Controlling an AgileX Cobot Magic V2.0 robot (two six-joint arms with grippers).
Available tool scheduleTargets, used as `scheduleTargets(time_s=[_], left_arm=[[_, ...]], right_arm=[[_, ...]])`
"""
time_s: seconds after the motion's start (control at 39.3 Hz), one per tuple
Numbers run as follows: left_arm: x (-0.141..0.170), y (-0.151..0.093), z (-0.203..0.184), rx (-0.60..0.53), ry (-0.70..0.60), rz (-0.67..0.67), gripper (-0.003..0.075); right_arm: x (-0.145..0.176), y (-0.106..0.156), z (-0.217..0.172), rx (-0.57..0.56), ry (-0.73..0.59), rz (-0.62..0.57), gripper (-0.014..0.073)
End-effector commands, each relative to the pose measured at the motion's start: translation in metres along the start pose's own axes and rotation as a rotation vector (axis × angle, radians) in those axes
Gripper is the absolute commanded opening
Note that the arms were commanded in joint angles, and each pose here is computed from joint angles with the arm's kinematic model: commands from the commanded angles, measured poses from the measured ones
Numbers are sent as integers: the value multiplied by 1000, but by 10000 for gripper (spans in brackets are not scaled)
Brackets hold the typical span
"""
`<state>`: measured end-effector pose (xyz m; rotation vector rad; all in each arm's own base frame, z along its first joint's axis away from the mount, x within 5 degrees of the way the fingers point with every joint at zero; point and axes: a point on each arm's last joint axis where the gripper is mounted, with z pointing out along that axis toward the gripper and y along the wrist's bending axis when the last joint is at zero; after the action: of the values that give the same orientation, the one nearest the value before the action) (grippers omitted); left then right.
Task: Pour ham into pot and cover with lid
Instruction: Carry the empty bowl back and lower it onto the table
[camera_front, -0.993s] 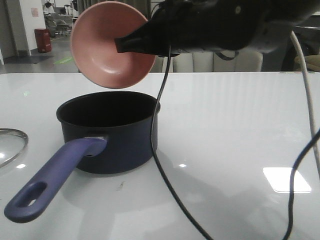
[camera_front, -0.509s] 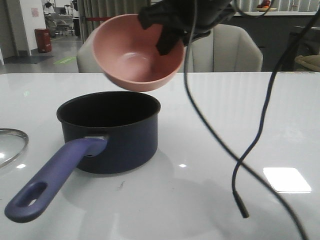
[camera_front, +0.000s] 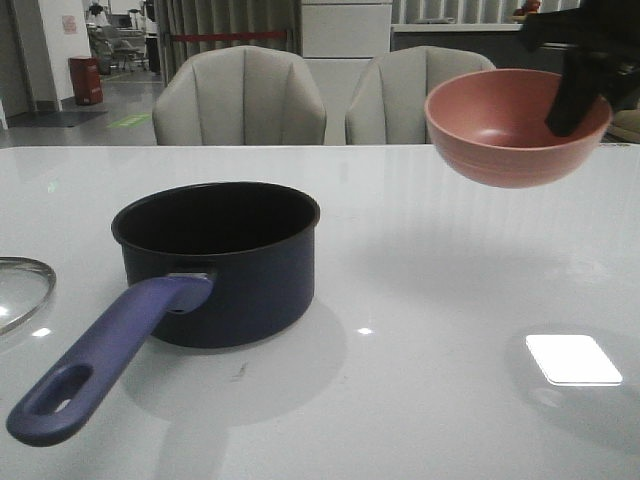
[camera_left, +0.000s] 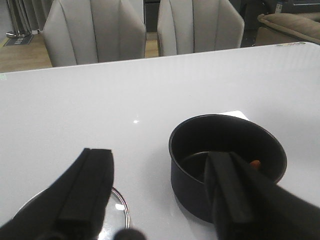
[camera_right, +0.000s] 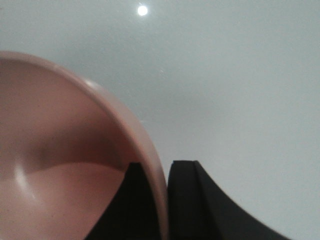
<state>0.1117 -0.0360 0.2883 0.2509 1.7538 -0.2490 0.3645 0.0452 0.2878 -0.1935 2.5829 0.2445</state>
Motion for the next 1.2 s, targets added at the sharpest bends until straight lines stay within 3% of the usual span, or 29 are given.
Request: scheduleTargets(time_s=[0.0, 0.66, 0.76, 0.99, 1.17], left_arm=[[-17, -1, -1, 4, -110, 2, 437], [-17, -1, -1, 4, -110, 2, 437], [-17, -1, -1, 4, -110, 2, 437], [-17, -1, -1, 4, -110, 2, 437], [-17, -1, -1, 4, -110, 2, 437]], right_arm=[[-11, -7, -27, -2, -82, 35, 125], [12, -27, 68, -12, 204, 90, 134], [14, -28, 74, -12, 221, 93, 181], [13, -30, 76, 1, 207, 84, 413], [8, -28, 63, 1, 165, 21, 428]])
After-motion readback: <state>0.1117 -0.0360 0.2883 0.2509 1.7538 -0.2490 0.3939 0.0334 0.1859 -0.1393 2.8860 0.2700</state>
